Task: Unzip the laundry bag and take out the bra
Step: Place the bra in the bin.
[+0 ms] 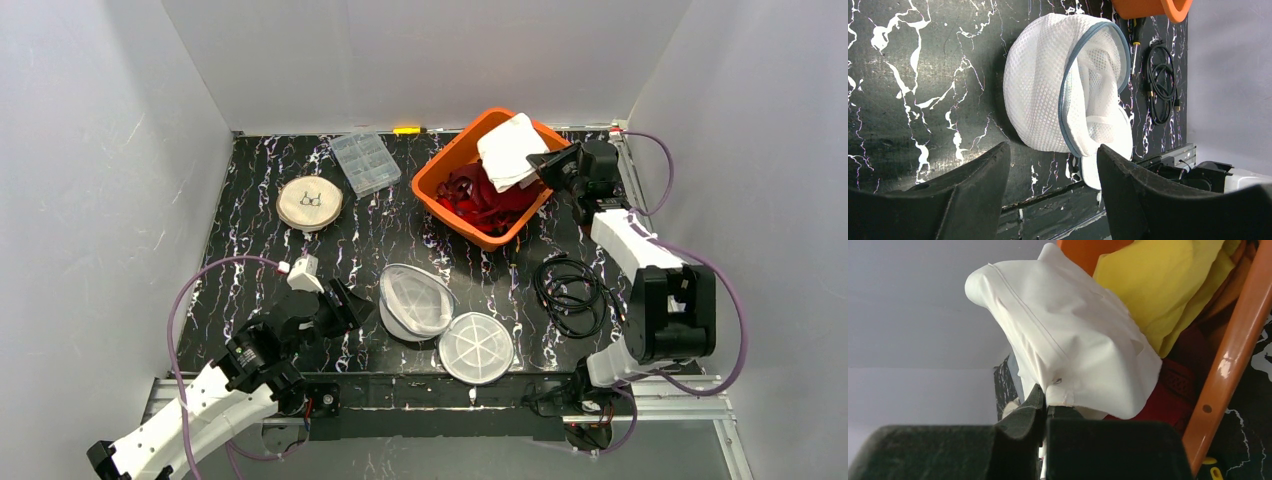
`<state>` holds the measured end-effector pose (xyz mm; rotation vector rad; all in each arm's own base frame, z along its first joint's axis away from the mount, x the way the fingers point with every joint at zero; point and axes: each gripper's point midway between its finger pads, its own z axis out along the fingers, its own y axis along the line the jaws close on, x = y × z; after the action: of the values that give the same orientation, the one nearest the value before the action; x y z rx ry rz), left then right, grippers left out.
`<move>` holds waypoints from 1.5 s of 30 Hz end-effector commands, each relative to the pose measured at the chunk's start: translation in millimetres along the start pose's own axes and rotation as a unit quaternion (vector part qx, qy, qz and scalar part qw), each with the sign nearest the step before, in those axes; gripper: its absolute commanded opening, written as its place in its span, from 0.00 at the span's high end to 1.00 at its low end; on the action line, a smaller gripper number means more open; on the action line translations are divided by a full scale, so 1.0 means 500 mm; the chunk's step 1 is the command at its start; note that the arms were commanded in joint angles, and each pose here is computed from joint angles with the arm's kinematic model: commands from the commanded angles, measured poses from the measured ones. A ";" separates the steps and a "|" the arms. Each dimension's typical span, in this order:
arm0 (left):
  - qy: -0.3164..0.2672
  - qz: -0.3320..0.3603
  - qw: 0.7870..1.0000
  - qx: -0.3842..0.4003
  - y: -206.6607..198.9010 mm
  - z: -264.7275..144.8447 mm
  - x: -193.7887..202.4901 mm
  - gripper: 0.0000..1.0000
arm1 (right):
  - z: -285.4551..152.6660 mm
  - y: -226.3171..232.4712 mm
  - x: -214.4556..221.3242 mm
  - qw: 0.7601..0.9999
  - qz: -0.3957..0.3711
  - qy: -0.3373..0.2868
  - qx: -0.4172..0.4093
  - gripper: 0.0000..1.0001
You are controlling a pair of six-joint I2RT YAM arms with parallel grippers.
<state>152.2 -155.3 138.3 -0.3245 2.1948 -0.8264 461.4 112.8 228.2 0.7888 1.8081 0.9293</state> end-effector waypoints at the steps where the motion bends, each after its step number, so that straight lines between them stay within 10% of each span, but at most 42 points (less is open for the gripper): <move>1: 0.000 -0.003 1.000 -0.003 0.004 0.002 0.001 0.39 | 0.029 0.016 -0.019 1.000 -0.007 -0.010 -0.029 0.99; 8: -0.008 0.000 1.000 -0.015 0.020 -0.006 -0.002 0.38 | 0.073 -0.082 0.019 0.999 -0.023 0.017 0.025 0.99; 16: -0.012 0.004 1.000 -0.020 0.025 -0.005 -0.005 0.38 | 0.056 -0.097 0.011 0.997 -0.056 0.015 0.056 0.50; 26: -0.007 -0.001 1.000 -0.013 0.013 -0.005 -0.005 0.38 | -0.058 0.000 -0.071 0.989 -0.121 -0.035 0.072 0.21; 31: -0.007 0.008 1.000 -0.009 0.004 -0.007 -0.011 0.38 | -0.124 0.111 -0.073 0.984 -0.171 -0.052 0.011 0.23; 36: -0.002 0.021 1.000 0.004 -0.020 -0.011 -0.019 0.39 | -0.097 0.185 -0.007 0.969 -0.233 0.000 -0.088 0.56; 45: 0.002 0.032 0.999 0.027 -0.042 -0.044 -0.029 0.40 | 0.046 0.084 0.055 0.963 -0.264 0.043 -0.032 0.53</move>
<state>150.0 -158.2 159.1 -0.2561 2.1911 -0.8367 455.6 162.4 242.1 0.2445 1.9630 0.6934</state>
